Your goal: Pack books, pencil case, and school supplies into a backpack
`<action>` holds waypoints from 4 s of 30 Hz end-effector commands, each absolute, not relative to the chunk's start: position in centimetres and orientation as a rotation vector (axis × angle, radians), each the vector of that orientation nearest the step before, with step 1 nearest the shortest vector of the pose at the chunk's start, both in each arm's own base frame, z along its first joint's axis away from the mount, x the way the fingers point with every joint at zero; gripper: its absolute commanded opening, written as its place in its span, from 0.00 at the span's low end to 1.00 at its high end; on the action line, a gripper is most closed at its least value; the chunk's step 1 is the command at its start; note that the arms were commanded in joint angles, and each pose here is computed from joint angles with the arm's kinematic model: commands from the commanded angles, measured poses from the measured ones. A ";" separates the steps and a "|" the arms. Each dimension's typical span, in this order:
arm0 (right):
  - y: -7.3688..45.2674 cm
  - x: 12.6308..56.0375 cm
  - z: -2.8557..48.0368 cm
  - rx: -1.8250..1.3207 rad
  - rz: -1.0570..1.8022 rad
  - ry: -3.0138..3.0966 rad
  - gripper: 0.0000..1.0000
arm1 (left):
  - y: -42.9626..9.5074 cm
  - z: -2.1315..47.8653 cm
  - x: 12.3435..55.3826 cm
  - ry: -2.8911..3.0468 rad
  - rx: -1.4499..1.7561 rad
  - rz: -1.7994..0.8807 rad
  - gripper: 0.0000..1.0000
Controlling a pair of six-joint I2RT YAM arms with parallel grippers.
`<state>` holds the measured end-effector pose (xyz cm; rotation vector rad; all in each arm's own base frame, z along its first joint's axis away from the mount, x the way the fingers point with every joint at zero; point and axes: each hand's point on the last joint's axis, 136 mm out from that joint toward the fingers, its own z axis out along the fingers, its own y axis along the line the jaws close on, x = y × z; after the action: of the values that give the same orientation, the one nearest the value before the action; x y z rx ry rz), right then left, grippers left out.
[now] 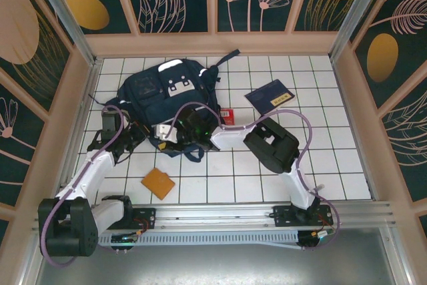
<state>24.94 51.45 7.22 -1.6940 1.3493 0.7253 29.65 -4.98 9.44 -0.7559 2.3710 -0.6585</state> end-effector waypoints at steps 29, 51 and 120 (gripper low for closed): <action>40.0 28.2 22.6 -1.034 0.608 1.487 0.47 | -3.0 16.6 34.9 2.230 -0.162 -0.351 0.44; 19.5 33.6 19.7 0.030 0.453 2.110 0.99 | -20.4 5.8 38.0 2.461 0.665 -0.142 0.67; 27.9 32.1 5.2 0.242 1.103 2.677 0.30 | -22.1 29.4 39.4 2.113 0.455 -0.678 0.00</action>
<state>31.34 27.84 5.95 0.2456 2.7057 1.1362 39.23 -20.56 23.74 0.4532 2.3089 -0.5209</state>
